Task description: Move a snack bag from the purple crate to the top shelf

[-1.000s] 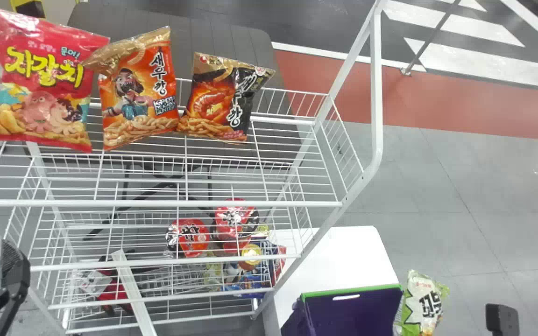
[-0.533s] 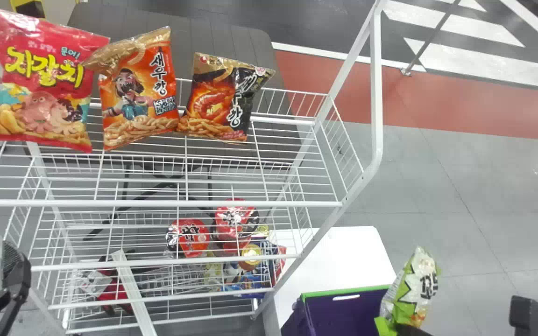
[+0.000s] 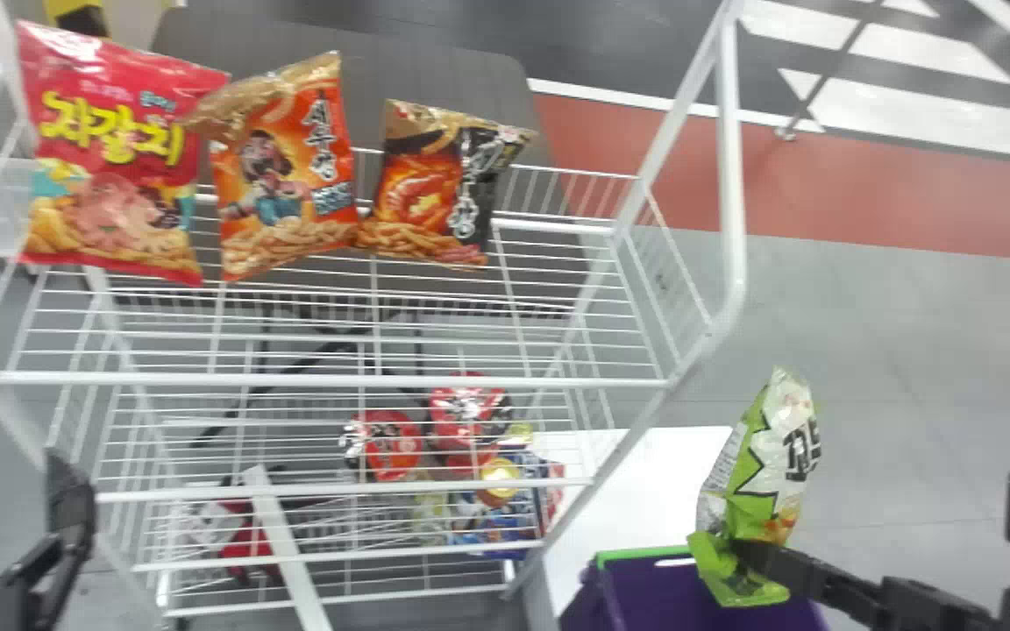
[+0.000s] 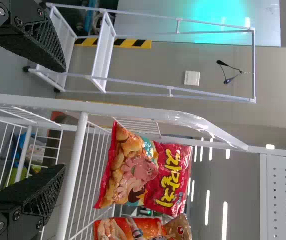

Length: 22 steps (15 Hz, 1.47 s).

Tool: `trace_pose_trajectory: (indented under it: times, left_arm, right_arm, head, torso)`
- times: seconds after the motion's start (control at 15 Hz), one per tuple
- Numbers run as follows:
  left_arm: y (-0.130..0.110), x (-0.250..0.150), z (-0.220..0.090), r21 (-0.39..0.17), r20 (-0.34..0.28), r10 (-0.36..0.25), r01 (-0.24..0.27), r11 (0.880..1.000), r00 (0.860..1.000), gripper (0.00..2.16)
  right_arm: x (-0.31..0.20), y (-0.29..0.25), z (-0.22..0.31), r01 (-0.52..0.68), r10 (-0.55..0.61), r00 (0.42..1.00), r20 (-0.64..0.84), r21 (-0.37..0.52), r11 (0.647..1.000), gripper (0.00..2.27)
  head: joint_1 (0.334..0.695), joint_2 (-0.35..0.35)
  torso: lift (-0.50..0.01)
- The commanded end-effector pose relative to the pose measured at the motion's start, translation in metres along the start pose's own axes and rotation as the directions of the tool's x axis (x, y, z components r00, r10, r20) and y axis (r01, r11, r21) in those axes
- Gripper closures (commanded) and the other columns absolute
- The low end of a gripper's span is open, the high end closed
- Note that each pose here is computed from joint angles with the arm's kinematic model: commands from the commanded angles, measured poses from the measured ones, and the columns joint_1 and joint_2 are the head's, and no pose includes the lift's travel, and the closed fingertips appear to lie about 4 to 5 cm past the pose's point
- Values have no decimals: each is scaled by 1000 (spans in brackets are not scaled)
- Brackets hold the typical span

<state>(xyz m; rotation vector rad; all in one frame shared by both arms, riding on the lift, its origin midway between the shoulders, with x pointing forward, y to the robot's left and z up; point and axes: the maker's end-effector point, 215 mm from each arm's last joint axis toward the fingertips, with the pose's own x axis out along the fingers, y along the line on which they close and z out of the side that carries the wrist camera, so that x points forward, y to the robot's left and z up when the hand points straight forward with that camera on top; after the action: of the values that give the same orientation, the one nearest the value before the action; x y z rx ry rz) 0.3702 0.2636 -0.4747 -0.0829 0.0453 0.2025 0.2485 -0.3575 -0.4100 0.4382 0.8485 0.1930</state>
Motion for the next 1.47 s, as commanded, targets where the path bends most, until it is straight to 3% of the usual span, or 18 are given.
trace_pose_trajectory:
  times: [0.0,0.07,0.53,0.73,1.0,1.4]
  left_arm:
    - [0,1,1,-1,2,0,0,1000,1000,147]
    - [1,1,1,1,2,1,-1,1000,1000,147]
    - [4,5,1,-3,5,8,-8,1000,1000,147]
    - [5,8,1,-2,4,10,-10,1000,1000,147]
    - [0,11,-3,-4,1,4,-4,1000,1000,147]
    - [4,15,-2,-5,2,9,-9,1000,1000,147]
  right_arm:
    - [11,37,8,-31,30,999,-10,-66,997,2138]
    - [19,49,15,-35,35,999,-6,-105,994,2138]
    - [71,119,95,-28,61,993,103,-295,955,2125]
    - [104,127,113,0,36,994,106,-324,946,2125]
    - [159,134,148,60,32,981,192,-453,890,2125]
    - [215,110,185,142,-17,966,260,-472,870,2125]
  head:
    - [695,-206]
    - [695,-158]
    - [695,-13]
    - [695,15]
    - [695,37]
    - [695,36]
  torso:
    - [0]
    - [0]
    - [0]
    - [0]
    - [0]
    - [0]
